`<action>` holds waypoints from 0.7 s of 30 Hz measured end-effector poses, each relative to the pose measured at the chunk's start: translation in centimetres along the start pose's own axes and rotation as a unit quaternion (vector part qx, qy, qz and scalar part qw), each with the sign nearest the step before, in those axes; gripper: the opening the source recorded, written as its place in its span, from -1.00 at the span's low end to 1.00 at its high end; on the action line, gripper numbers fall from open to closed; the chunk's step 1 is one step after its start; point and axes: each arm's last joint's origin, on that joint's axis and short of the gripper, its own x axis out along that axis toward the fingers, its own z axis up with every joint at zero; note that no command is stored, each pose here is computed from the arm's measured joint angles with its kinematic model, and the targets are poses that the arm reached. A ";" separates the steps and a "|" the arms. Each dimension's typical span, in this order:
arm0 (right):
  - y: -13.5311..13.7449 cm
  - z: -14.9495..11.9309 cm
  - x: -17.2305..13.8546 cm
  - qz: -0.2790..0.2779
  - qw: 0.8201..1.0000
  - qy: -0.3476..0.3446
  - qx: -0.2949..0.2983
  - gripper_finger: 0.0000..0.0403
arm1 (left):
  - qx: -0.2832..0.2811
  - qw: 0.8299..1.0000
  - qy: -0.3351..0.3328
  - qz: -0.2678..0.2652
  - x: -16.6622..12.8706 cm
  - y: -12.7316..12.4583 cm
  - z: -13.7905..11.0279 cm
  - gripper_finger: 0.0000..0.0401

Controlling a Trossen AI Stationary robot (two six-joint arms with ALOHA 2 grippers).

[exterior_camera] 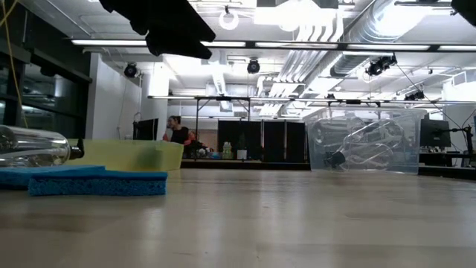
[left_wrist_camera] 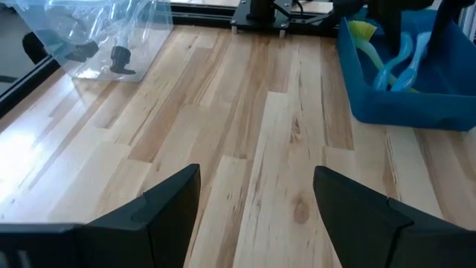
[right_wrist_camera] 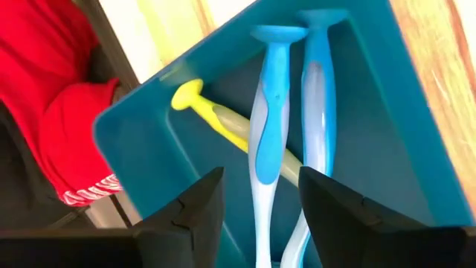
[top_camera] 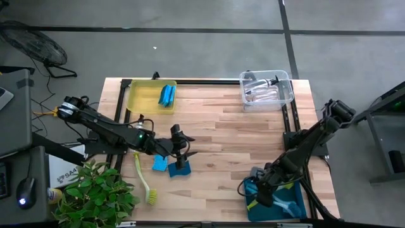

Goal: Pick & Place Kitchen Sink Supplies
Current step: Put the blue sponge into the yellow bin

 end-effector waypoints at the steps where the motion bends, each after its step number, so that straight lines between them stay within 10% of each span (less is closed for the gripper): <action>1: 0.0 0.0 -0.3 0.002 1.000 -0.002 -0.001 -0.18 | -0.001 1.000 0.003 0.000 -0.1 0.1 0.0 0.28; 21: -0.6 -0.5 -4.7 0.024 0.993 -0.108 -0.048 -0.18 | -0.090 0.971 0.222 -0.005 -0.9 0.9 -3.8 0.28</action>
